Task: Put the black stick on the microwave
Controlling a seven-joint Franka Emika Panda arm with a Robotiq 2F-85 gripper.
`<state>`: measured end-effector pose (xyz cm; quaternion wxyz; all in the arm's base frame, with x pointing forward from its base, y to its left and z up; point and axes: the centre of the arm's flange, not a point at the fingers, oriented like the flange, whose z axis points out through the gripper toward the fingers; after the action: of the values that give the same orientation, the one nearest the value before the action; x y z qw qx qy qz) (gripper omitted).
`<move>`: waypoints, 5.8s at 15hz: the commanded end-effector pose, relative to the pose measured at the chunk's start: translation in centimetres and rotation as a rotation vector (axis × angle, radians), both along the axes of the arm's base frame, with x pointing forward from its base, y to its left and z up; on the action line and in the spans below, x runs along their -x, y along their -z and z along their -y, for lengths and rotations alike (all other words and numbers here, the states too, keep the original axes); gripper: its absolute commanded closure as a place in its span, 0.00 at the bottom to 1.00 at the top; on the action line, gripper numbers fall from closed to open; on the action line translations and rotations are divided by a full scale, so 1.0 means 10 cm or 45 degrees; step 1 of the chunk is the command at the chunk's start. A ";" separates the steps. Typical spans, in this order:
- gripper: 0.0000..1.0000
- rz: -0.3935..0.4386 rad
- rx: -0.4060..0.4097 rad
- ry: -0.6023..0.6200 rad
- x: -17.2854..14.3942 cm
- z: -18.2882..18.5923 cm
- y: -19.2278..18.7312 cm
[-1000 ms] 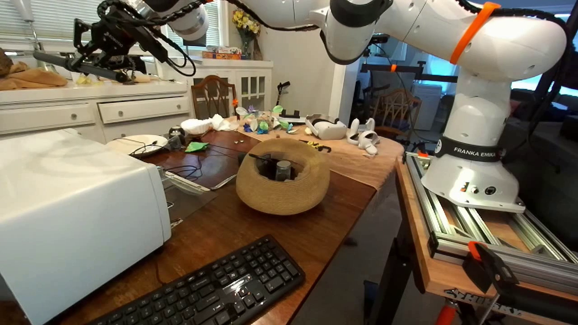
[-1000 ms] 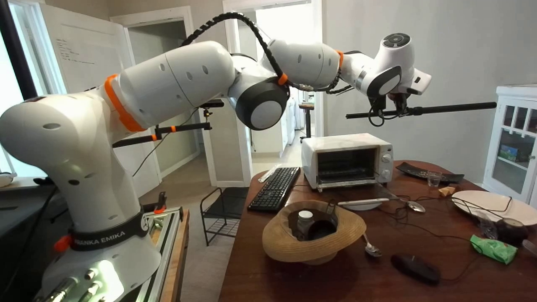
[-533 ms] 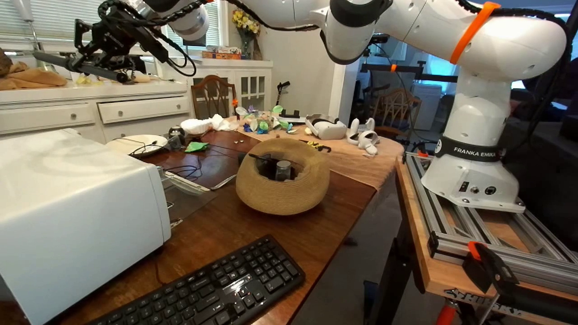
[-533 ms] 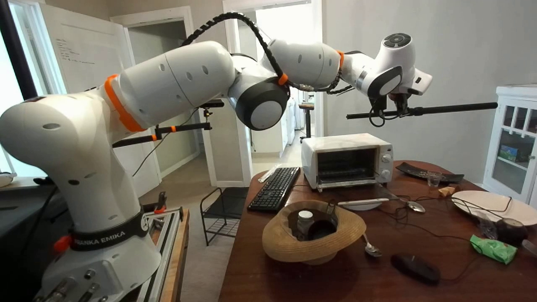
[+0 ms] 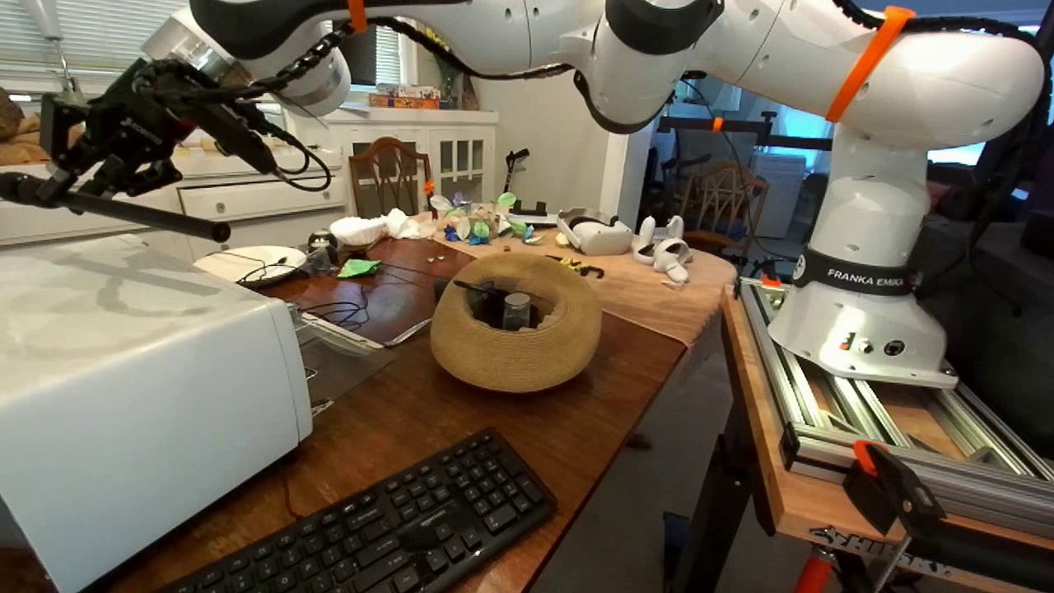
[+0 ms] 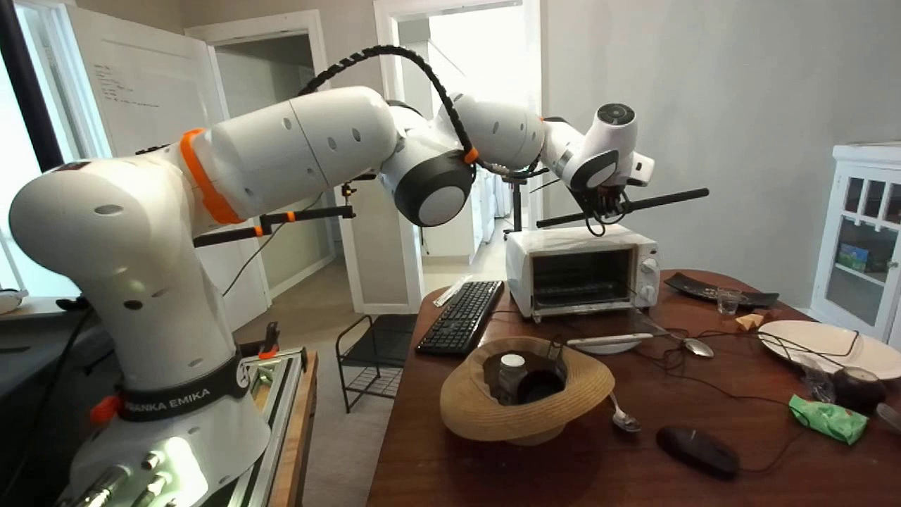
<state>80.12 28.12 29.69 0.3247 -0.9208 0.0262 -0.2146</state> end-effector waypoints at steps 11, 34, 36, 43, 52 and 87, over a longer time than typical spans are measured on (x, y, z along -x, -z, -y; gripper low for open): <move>0.94 0.061 0.058 0.112 0.76 -0.25 -0.12; 0.94 -0.109 0.228 0.196 1.10 -0.32 -0.06; 0.94 -0.094 0.251 0.172 1.07 -0.35 -0.06; 0.94 -0.034 0.283 0.121 0.99 -0.53 0.01; 0.94 -0.034 0.272 0.138 1.07 -0.49 0.02; 0.16 -0.192 0.413 0.333 1.34 -0.85 0.22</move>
<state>66.84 36.31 27.34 0.1489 -0.9605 0.1256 -0.1986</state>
